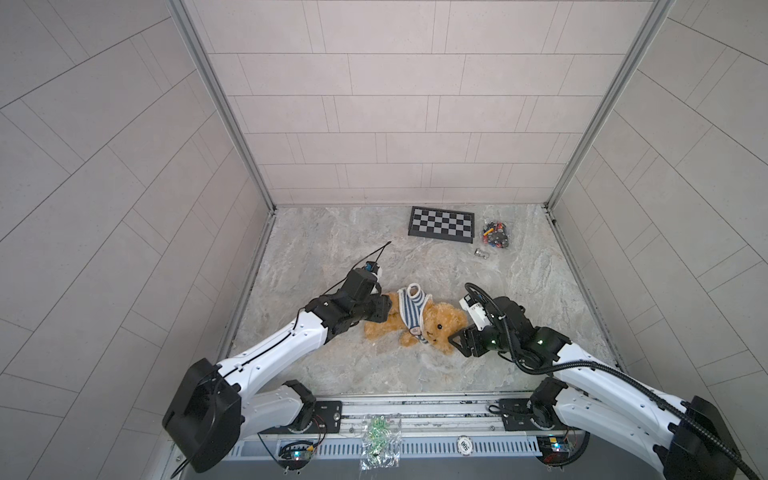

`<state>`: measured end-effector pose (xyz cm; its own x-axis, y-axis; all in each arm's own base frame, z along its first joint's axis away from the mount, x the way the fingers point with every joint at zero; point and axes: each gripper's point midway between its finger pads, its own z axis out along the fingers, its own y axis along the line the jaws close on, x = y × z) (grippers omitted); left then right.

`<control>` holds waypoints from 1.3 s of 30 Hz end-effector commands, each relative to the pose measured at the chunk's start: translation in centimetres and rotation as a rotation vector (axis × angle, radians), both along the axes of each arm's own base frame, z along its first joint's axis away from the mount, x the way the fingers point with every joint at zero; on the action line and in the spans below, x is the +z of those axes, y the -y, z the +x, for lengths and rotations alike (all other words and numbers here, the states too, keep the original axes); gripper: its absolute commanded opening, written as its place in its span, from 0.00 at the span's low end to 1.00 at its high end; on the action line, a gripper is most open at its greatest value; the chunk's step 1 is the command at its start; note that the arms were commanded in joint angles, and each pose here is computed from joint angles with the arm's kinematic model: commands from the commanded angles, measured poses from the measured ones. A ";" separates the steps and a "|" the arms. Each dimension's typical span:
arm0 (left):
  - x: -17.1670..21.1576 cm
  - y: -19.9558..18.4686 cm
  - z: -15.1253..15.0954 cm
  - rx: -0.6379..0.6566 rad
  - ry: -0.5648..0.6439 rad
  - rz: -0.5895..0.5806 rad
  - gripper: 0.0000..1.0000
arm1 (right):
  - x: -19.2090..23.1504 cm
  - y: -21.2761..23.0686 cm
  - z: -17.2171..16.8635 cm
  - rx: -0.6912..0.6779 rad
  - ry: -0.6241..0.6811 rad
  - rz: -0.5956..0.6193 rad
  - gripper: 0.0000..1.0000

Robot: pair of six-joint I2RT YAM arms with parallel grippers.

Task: Dress the teddy bear

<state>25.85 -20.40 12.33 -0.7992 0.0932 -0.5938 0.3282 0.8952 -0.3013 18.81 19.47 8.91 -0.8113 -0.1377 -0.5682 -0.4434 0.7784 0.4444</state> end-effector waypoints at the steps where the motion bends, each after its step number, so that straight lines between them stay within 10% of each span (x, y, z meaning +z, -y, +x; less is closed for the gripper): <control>1: 1.7 0.8 0.4 -0.019 0.033 -0.027 0.58 | 1.4 -1.6 1.6 -0.003 0.068 0.083 0.66; 19: 4.0 0.3 -5.7 -0.138 0.172 -0.136 0.78 | 3.6 -3.2 2.9 0.007 0.102 0.154 0.05; 39: -6.0 6.1 -6.1 -0.216 0.020 -0.119 0.63 | 5.1 -4.3 3.8 -0.019 0.044 0.186 0.00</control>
<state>18.61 -24.77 5.26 -0.7832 0.2194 -0.5818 0.4956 0.7854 -0.3709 22.22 23.37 12.66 -0.7996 -0.0197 -0.6002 -0.4385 0.7020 0.5612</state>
